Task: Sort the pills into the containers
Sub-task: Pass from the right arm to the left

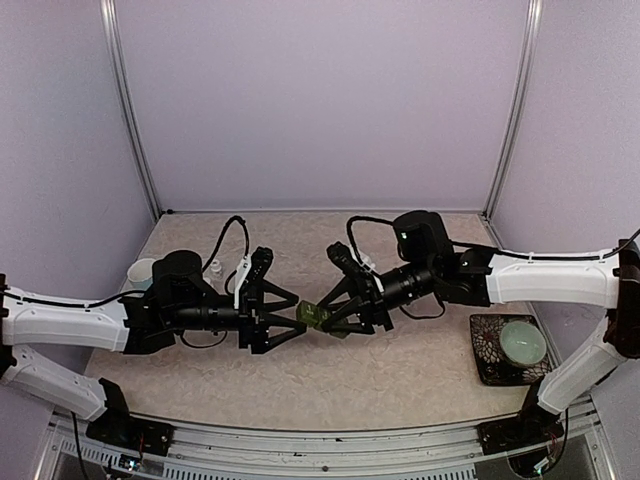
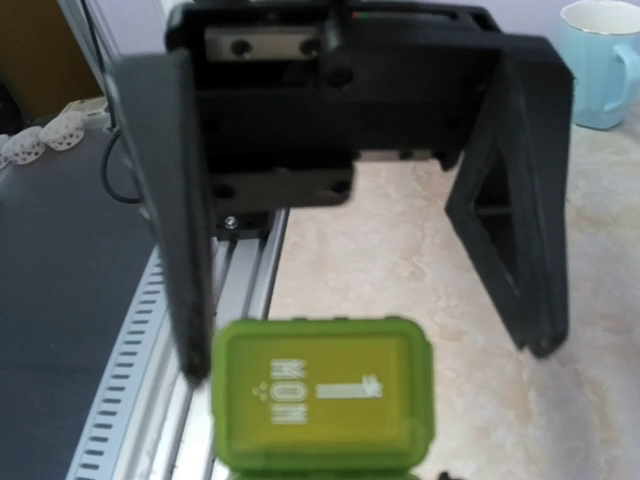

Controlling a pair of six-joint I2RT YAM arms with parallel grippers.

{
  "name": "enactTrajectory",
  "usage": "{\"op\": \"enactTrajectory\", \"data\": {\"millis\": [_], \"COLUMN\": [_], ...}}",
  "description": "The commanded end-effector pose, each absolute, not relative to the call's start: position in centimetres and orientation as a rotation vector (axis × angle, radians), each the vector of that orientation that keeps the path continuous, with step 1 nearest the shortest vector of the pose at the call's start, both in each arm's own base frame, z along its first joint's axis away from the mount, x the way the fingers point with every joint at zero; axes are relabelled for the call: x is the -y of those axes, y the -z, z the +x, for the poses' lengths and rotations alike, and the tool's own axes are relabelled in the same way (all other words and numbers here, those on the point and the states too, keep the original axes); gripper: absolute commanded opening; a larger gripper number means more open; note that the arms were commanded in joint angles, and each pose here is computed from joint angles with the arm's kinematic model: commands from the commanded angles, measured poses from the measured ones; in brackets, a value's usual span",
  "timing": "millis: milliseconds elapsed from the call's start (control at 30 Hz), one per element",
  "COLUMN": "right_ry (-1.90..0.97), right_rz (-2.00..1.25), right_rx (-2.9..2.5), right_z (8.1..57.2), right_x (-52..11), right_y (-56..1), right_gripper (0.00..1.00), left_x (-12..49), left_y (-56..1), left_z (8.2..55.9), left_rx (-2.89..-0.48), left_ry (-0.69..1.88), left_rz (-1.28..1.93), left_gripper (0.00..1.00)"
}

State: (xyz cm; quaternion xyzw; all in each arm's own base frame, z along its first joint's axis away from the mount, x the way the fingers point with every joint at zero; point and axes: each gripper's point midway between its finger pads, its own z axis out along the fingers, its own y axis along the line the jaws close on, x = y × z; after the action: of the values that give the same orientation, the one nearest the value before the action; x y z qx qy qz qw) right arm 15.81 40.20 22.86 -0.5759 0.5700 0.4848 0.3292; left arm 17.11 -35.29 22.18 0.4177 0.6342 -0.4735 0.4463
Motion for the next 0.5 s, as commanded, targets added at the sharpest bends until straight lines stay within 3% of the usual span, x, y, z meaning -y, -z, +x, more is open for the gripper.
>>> {"op": "enactTrajectory", "data": {"millis": [0,133,300,467], "right_ry": [-1.297,-1.305,-1.316,-1.329], "right_rz": [-1.538,-1.542,-1.549,-1.551], "right_rx": [-1.466,-1.467,-1.465,-1.455], "right_z": [15.16,15.16,14.96,14.81], "right_x": [-40.93,-41.12,-41.21,-41.21], "right_y": [-23.13,-22.96,-22.88,-23.12], "right_gripper": [0.43,0.42,0.42,0.42], "left_x": [36.21,36.36,36.57,36.58], "left_y": [-23.7,-23.66,-23.49,-23.26], "left_z": [16.5,16.49,16.2,15.81], "left_rx": [-1.512,-1.508,-1.502,-1.498], "left_ry": [1.212,1.212,1.227,1.243], "left_rz": [1.071,1.079,1.097,1.112], "left_gripper": [0.76,0.74,0.63,0.68]}}
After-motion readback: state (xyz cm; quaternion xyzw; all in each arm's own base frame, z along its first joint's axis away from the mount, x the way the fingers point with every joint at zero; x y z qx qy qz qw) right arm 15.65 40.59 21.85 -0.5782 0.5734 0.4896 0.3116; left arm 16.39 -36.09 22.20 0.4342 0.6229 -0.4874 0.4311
